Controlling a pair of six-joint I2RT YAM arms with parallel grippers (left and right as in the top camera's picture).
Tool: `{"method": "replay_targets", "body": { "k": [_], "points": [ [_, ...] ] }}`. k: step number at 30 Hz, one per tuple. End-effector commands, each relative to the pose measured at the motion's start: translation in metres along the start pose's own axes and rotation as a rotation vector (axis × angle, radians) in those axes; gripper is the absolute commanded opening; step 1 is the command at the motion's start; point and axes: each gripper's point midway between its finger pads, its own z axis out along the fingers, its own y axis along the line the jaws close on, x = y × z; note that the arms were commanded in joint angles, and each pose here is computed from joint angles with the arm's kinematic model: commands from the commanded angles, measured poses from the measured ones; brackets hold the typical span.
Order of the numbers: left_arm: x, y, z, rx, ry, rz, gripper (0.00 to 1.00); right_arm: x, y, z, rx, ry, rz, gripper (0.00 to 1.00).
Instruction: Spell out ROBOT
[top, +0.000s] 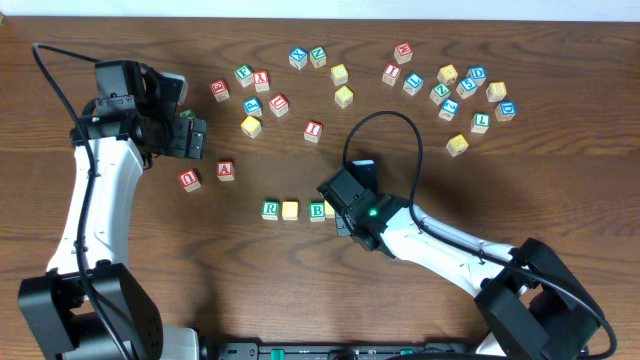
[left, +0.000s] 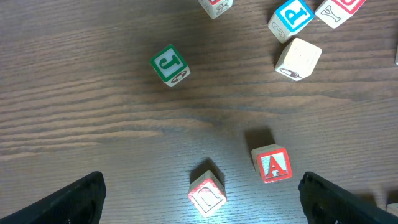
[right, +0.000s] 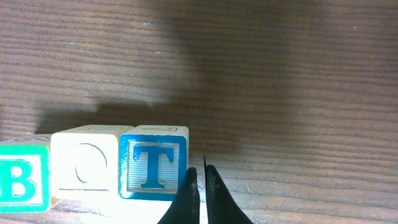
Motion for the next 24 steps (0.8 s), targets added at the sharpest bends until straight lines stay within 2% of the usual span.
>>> {"method": "replay_targets", "body": {
  "k": [1,24],
  "points": [
    [-0.006,-0.001,-0.001,0.009,-0.01,0.008,0.98,-0.01,0.006,-0.009,-0.029,-0.029,-0.004,0.01],
    [-0.006,-0.001,-0.001,0.009,-0.01,0.008,0.98,-0.008,0.027,-0.012,-0.108,-0.03,-0.049,0.01]
  ]
}}
